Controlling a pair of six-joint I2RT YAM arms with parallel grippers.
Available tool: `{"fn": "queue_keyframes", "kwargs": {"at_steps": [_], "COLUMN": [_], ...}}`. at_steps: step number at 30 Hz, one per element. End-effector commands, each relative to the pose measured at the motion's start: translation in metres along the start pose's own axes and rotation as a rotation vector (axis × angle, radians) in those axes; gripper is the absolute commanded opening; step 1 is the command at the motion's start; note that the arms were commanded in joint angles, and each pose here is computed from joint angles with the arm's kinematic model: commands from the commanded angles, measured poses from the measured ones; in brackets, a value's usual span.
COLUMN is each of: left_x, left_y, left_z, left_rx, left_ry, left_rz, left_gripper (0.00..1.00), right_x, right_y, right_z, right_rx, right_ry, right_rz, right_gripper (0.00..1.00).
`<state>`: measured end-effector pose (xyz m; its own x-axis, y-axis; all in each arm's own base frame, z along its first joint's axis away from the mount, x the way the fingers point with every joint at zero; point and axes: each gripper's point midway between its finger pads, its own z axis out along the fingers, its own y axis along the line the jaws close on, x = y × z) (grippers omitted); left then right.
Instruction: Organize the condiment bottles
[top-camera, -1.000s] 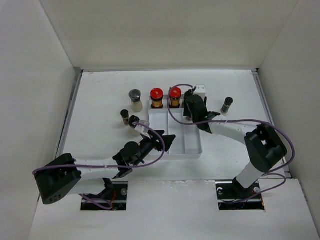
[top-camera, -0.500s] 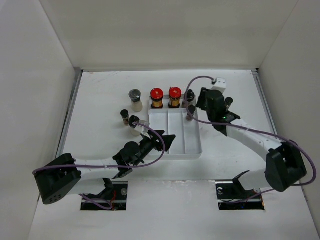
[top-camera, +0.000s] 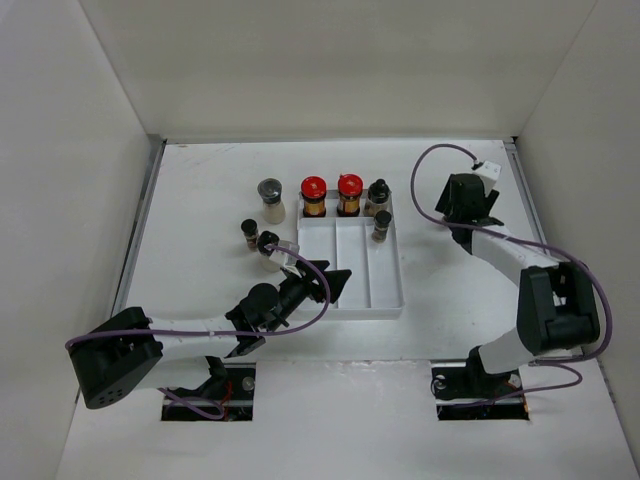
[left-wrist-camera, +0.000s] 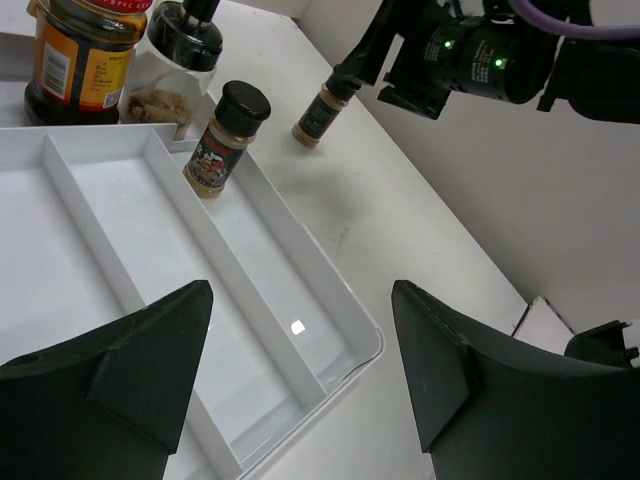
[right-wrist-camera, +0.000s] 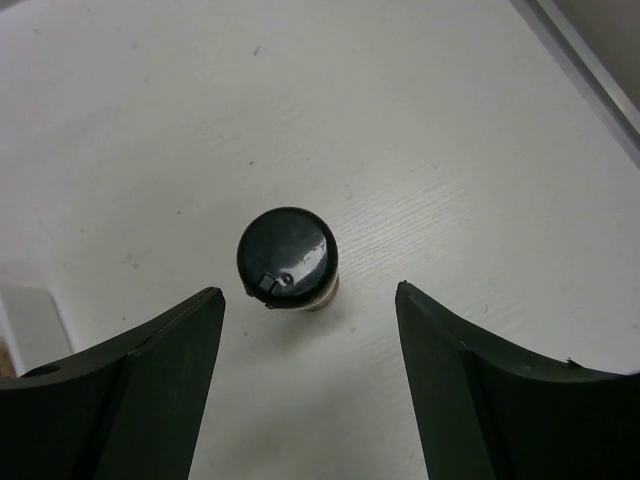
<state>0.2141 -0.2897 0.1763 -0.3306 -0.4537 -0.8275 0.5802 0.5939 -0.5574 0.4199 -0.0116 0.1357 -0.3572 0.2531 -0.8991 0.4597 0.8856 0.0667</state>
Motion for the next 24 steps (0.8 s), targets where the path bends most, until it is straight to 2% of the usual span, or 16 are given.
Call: {"fn": "queue_keyframes", "kwargs": {"at_steps": [1, 8, 13, 18, 22, 24], "left_x": [-0.019, -0.018, -0.019, -0.020, -0.018, -0.020], "left_y": [-0.017, -0.016, -0.015, -0.017, -0.017, -0.018], "left_z": [0.004, 0.004, 0.004, 0.004, 0.004, 0.004], "left_rx": [0.053, 0.052, 0.047, 0.055, 0.054, 0.057], "left_ry": [-0.062, -0.060, -0.064, -0.065, -0.061, -0.064], "left_rz": [-0.034, -0.032, -0.032, -0.033, -0.034, -0.032], "left_gripper": [0.71, 0.71, 0.71, 0.71, 0.71, 0.71], "right_x": [-0.020, -0.035, -0.029, -0.020, -0.023, -0.030], "right_y": [0.009, 0.019, 0.015, 0.014, 0.014, 0.012], "right_z": [0.013, 0.033, 0.044, 0.047, 0.044, 0.035], "right_rx": [-0.027, -0.060, -0.044, -0.035, -0.032, -0.033], "right_ry": [-0.026, -0.046, -0.026, 0.004, -0.007, -0.032], "right_rz": [0.025, 0.034, 0.029, 0.018, 0.036, 0.052], "right_gripper": [0.76, 0.71, 0.64, 0.63, 0.44, 0.39]}}
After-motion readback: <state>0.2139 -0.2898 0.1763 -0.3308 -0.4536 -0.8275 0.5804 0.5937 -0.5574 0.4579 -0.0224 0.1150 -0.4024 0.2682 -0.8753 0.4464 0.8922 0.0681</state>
